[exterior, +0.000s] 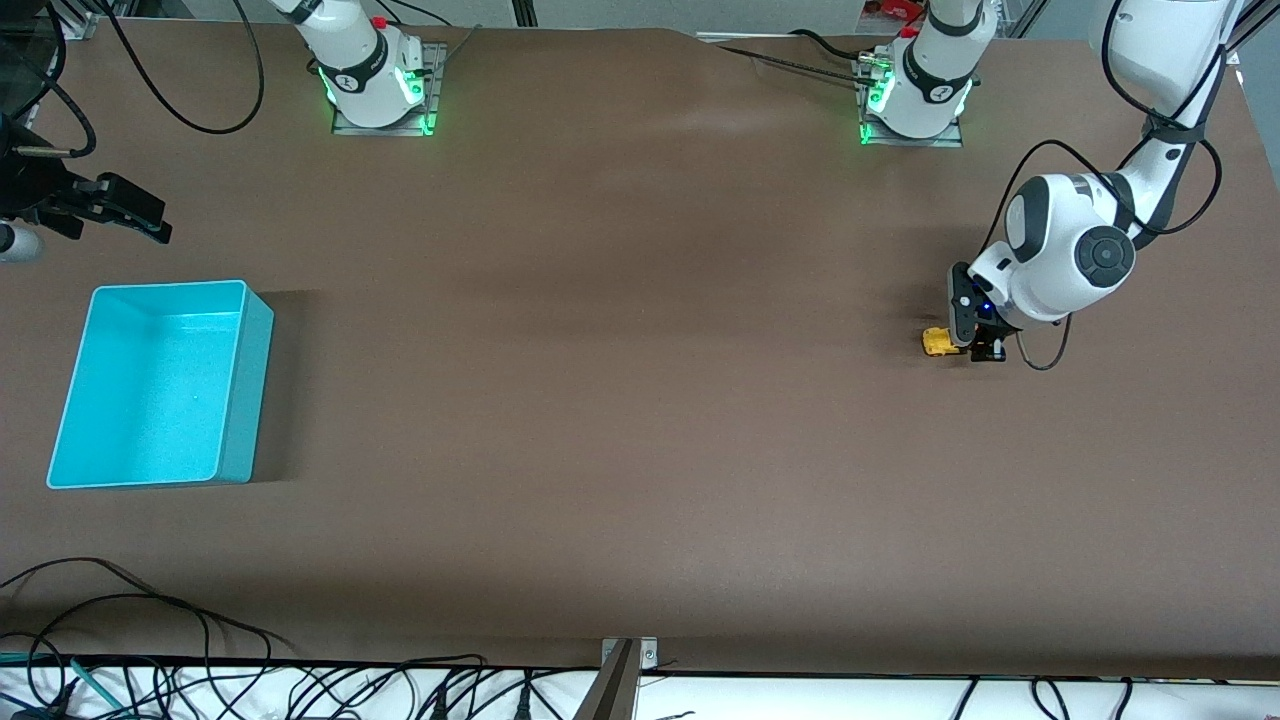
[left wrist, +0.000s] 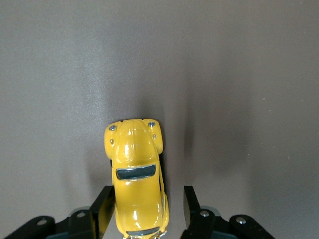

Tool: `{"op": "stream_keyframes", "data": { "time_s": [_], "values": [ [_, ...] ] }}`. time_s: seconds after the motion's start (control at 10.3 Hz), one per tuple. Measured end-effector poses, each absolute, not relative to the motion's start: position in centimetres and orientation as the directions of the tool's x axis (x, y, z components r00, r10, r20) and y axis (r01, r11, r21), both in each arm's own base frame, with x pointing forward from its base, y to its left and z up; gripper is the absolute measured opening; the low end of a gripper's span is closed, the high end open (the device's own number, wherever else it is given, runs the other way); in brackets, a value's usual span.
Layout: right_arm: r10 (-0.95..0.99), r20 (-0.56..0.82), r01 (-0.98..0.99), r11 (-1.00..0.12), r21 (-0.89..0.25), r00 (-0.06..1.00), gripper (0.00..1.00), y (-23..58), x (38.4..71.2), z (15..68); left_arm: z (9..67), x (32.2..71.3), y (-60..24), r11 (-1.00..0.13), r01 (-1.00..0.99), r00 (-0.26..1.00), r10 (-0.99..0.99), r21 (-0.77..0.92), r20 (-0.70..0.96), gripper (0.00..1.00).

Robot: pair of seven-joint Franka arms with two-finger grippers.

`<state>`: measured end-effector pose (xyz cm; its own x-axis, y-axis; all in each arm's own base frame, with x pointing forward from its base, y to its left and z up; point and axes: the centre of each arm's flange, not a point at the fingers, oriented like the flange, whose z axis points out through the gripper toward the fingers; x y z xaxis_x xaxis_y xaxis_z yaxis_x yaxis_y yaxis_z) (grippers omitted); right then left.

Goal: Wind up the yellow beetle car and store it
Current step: 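Close the left gripper around the yellow car on the table, then press the car down and drag it backward with the left gripper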

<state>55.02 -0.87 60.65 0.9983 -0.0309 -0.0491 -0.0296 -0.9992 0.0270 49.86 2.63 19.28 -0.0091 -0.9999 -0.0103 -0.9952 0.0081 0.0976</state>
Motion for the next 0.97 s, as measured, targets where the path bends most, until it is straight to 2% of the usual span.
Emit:
{"op": "stream_keyframes", "data": {
  "time_s": [0.19,0.39,0.68,0.97],
  "values": [
    [-0.031,-0.049,-0.03,-0.999,0.027,0.998,1.0,-0.88,55.02,60.65,19.61,50.09,2.64,0.009,-0.996,-0.01,-1.0,0.086,-0.011,0.41],
    [-0.031,-0.049,-0.03,-0.999,0.027,0.998,1.0,-0.88,55.02,60.65,19.6,50.1,2.63,0.016,-0.996,-0.017,-1.0,0.086,-0.01,0.41],
    [-0.031,-0.049,-0.03,-0.999,0.027,0.998,1.0,-0.88,55.02,60.65,19.61,50.11,2.66,0.097,-0.992,-0.097,-0.995,0.086,0.001,0.41],
    [-0.031,-0.049,-0.03,-0.999,0.027,0.998,1.0,-0.88,55.02,60.65,19.57,50.09,2.82,0.073,-0.994,-0.07,-0.997,0.082,0.033,0.41]
  ]
}}
